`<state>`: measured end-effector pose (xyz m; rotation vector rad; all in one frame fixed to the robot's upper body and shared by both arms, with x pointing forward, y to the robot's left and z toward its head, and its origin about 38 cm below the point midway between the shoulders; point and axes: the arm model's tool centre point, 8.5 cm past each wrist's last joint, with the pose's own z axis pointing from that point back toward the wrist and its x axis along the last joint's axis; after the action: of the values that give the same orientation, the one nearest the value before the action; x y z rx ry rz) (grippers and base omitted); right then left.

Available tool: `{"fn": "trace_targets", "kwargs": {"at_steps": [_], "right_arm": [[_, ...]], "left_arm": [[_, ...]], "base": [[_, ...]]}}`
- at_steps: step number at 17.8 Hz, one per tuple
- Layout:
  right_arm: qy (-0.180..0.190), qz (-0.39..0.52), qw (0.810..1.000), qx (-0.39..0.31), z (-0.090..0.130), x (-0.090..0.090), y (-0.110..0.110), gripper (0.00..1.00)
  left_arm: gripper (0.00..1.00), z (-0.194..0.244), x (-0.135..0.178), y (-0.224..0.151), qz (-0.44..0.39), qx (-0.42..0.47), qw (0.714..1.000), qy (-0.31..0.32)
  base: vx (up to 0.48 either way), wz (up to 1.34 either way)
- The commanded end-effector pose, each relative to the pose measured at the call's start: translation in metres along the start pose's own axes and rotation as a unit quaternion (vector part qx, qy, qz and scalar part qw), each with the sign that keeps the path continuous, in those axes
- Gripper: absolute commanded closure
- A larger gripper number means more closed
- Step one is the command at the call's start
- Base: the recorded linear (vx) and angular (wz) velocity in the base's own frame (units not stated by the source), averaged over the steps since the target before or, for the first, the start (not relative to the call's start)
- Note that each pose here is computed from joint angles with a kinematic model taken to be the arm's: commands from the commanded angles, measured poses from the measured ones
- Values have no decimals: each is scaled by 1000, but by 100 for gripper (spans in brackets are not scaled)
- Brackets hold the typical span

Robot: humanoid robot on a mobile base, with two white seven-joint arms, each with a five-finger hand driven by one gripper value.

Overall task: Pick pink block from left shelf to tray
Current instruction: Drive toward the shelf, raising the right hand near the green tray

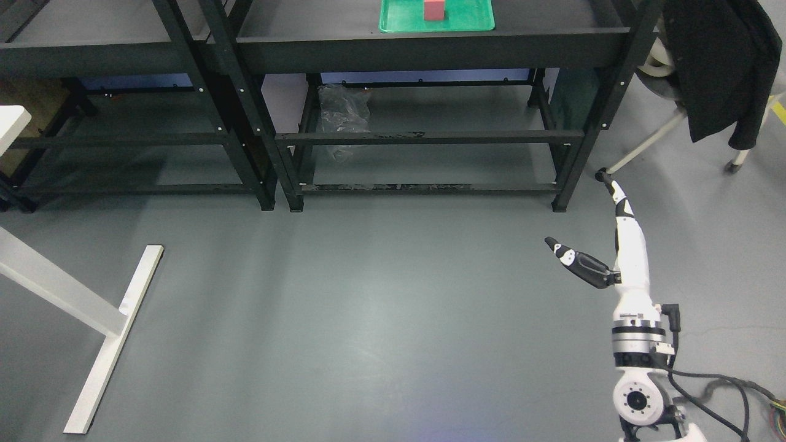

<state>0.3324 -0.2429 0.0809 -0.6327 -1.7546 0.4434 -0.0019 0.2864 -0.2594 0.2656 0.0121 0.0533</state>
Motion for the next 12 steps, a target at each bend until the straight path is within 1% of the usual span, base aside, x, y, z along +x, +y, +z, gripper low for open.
{"fn": "trace_targets", "kwargs": {"at_steps": [1, 3, 5, 8, 10, 12], "right_arm": [[-89, 362, 924, 83, 0, 10, 19, 1], [-102, 357, 924, 90, 1, 17, 30, 1], [-107, 367, 919, 100, 7, 17, 36, 1], [-98, 370, 918, 101, 13, 13, 36, 1], [-92, 372, 920, 88, 12, 13, 33, 1], [-94, 371, 920, 82, 12, 14, 32, 1]], "left_arm": [[0, -1, 25, 9, 4, 7, 1000, -23], [0, -1, 26, 9, 4, 7, 1000, -24], [0, -1, 25, 9, 4, 7, 1000, -23], [0, -1, 25, 9, 4, 7, 1000, -23], [0, -1, 25, 9, 4, 7, 1000, -23], [0, -1, 25, 9, 4, 7, 1000, -23]], "base": [[153, 148], [210, 209], [221, 174], [250, 178], [250, 188], [262, 159]]}}
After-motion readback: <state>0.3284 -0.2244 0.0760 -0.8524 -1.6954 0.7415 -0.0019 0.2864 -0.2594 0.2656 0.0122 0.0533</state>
